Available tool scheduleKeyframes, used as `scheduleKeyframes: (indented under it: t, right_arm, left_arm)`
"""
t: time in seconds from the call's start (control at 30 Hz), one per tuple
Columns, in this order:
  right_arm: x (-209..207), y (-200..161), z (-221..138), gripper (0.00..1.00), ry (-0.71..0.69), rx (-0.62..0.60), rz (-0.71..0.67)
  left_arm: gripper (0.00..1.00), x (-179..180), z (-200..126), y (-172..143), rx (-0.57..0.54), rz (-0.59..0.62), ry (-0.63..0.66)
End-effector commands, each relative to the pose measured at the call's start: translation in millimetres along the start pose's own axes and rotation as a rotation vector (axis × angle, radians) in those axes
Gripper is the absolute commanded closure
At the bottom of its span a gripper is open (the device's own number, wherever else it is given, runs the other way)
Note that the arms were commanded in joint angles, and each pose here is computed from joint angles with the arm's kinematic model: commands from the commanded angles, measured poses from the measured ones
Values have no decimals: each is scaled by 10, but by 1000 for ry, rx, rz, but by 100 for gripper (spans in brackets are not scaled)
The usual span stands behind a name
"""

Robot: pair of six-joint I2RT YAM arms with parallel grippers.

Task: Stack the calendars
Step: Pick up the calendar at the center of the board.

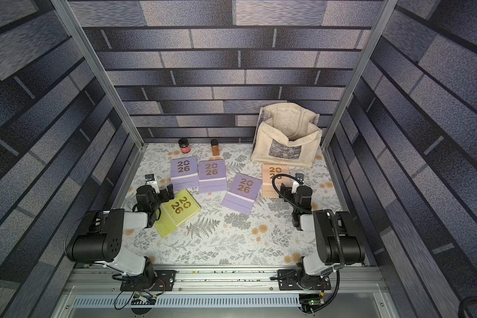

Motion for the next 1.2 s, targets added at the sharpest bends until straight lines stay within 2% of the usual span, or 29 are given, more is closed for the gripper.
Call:
scheduleKeyframes:
  t: [0.0,0.73,0.8,0.87,0.97,1.03,1.1,1.13,1.17]
  right_arm:
    - [26,20,2,0,7,-17,-8]
    - [27,18,2,0,7,-16,-8]
    - [6,108,1,0,-24,-27,6]
    - [15,303,-13,0,-74,14,11]
    - [117,801,-124,0,-123,76,118]
    - [369,1067,-181,0,6,94,231]
    - [461,1153,-187,0,52,102,416]
    - [549,1120,-172,0,120,142,410]
    - [661,1056,-154,0,201,194,400]
  left_arm:
    - [0,32,5,113,-32,18,15]
    - [0,28,3,112,-32,17,12]
    - [0,45,3,207,-34,22,20]
    - [0,73,-61,395,46,13,20]
    - [0,135,-315,802,136,-65,20]
    - [0,170,-487,1002,175,-129,-15]
    - [0,353,-652,1069,179,-328,84]
    - [0,329,-687,1097,154,-368,7]
    - [0,275,-715,1149,119,-420,-123]
Point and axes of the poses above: each gripper's point midway between its finger pads, its own z axis out along the fingers, its own x axis along the line the jaws close on, y = z × x, the point moved 4 cm from there along -z, back along the fingers, and after that the axes turned 13 degrees about z, right-handed, at the moved point
